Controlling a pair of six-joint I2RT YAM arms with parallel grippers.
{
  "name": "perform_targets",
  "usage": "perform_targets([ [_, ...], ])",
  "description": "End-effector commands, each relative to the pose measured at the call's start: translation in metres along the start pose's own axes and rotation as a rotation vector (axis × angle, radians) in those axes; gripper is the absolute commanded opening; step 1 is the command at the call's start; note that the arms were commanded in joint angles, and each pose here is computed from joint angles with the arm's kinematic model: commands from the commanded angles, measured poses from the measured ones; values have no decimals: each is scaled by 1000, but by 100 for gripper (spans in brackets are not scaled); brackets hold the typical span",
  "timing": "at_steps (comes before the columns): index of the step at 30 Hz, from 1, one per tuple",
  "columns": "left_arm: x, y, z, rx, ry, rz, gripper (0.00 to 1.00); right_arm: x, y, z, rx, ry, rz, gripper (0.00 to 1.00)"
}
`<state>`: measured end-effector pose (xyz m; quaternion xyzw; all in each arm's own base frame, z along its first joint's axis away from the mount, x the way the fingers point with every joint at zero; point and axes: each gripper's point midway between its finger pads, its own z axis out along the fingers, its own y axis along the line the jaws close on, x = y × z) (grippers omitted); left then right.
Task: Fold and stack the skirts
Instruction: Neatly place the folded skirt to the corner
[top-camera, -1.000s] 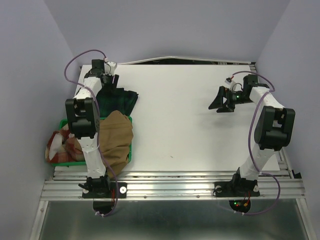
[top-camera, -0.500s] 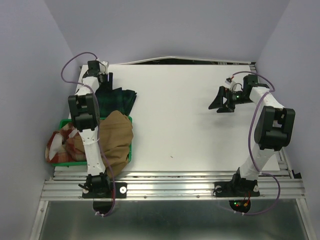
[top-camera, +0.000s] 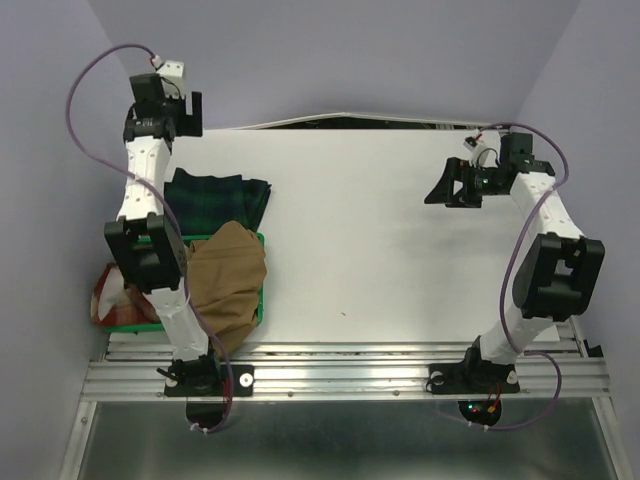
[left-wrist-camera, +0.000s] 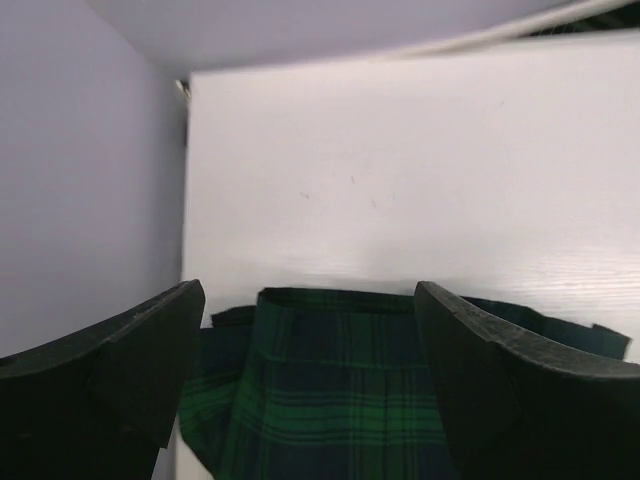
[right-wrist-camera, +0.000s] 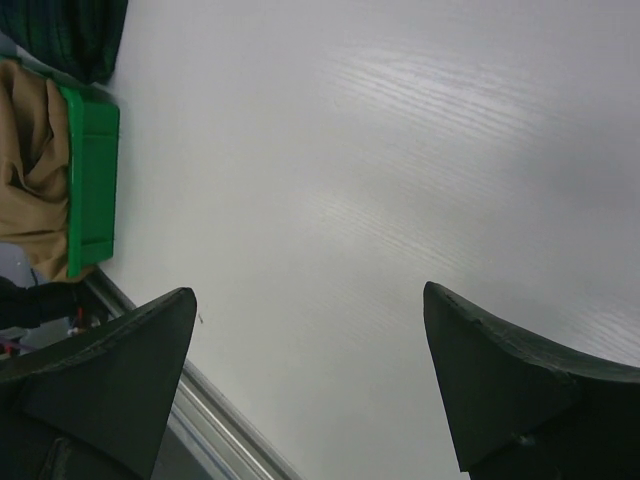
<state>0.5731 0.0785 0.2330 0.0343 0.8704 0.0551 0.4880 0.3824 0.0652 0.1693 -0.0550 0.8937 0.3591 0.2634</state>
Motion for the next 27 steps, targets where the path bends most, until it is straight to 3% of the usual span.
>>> perform_targets([
  [1,-84,-3,-99,35,-217,74,99,-50,15,-39,126,-189,-159,100],
  [7,-60,-41,-152,179,-211,84,99,-48,31,-62,177,-301,-187,100],
  [8,-39,-48,-150,209,-176,83,99,-46,34,-65,181,-311,-185,100],
  [11,-29,-60,-183,245,-222,94,99,-29,44,-73,186,-338,-215,100],
  [12,-5,-66,-180,263,-187,102,99,-25,45,-76,195,-352,-229,100],
  [20,52,-86,-228,250,-212,139,99,43,26,-74,293,-336,-228,100],
  [27,78,-78,-240,167,-226,140,99,59,40,-76,249,-373,-222,100],
])
